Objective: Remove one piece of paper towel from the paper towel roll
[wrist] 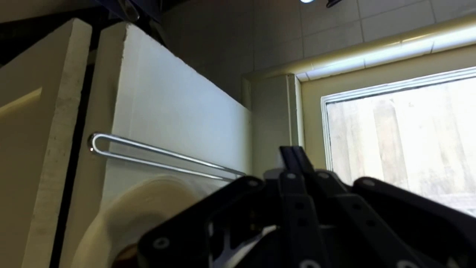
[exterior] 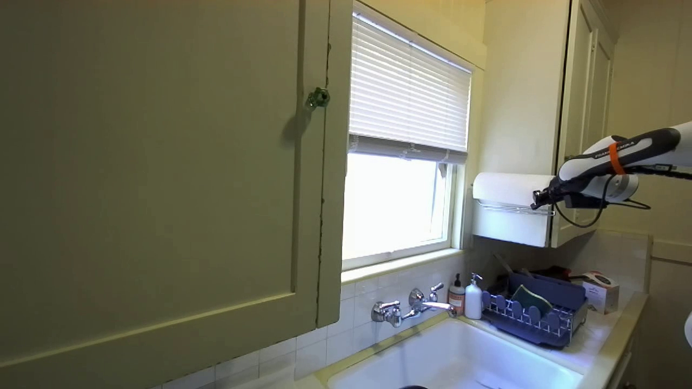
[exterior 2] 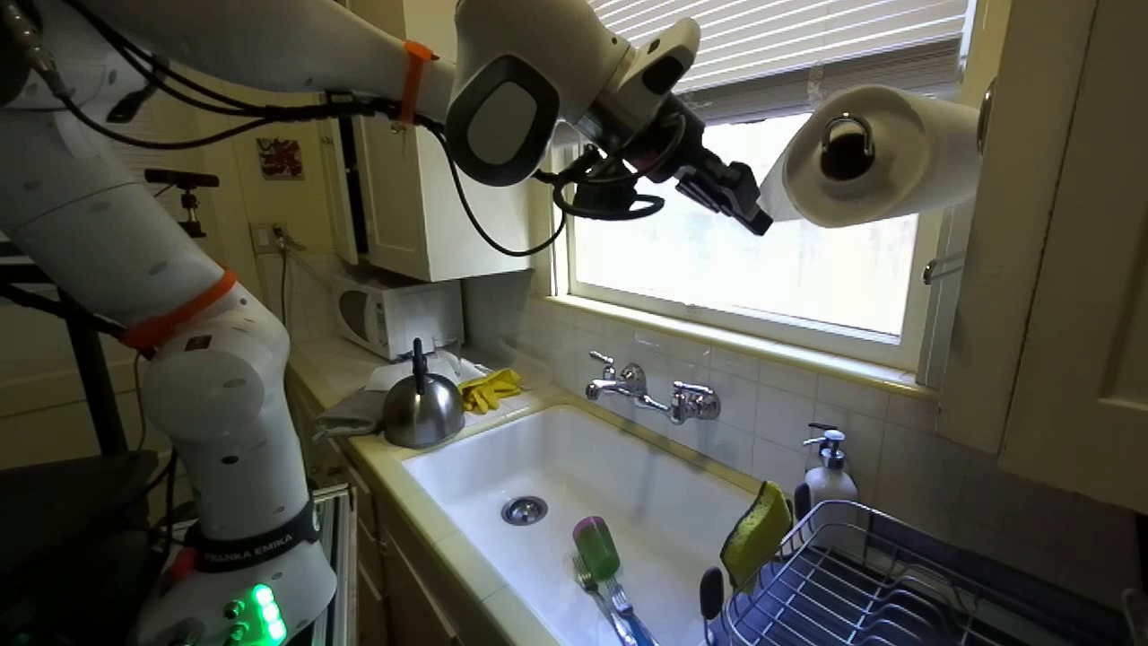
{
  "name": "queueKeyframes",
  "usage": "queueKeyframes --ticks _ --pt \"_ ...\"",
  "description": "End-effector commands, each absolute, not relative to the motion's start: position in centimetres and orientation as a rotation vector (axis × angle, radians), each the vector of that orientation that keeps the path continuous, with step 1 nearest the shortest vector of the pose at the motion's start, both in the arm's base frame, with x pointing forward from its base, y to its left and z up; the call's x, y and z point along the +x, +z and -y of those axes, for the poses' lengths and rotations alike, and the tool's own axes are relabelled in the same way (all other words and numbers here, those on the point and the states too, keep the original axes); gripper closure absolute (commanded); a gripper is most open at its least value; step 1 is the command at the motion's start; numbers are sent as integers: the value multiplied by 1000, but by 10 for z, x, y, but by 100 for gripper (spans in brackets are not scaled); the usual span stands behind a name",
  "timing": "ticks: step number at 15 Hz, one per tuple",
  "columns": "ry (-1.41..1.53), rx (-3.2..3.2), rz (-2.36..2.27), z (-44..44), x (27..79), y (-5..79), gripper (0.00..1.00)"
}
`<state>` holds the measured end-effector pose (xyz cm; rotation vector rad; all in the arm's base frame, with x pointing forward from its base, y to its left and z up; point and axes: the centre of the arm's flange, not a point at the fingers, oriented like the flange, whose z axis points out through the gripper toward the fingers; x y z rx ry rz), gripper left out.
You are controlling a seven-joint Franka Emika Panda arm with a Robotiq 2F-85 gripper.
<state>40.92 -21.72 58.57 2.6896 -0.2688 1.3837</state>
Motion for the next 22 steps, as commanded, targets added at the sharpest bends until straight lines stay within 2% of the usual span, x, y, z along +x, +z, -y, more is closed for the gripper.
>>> queueKeyframes --ticks 1,10,17,18,19,20,22 --pt "1277 2773 275 211 420 562 100" --pt "886 2959 215 187 438 487 100" --pt "838 2924 261 191 432 486 100" --pt "837 2906 273 189 429 491 74" --pt "840 2893 277 186 425 495 73" --pt "846 2881 287 184 421 498 68" --pt "866 2865 294 180 412 508 52"
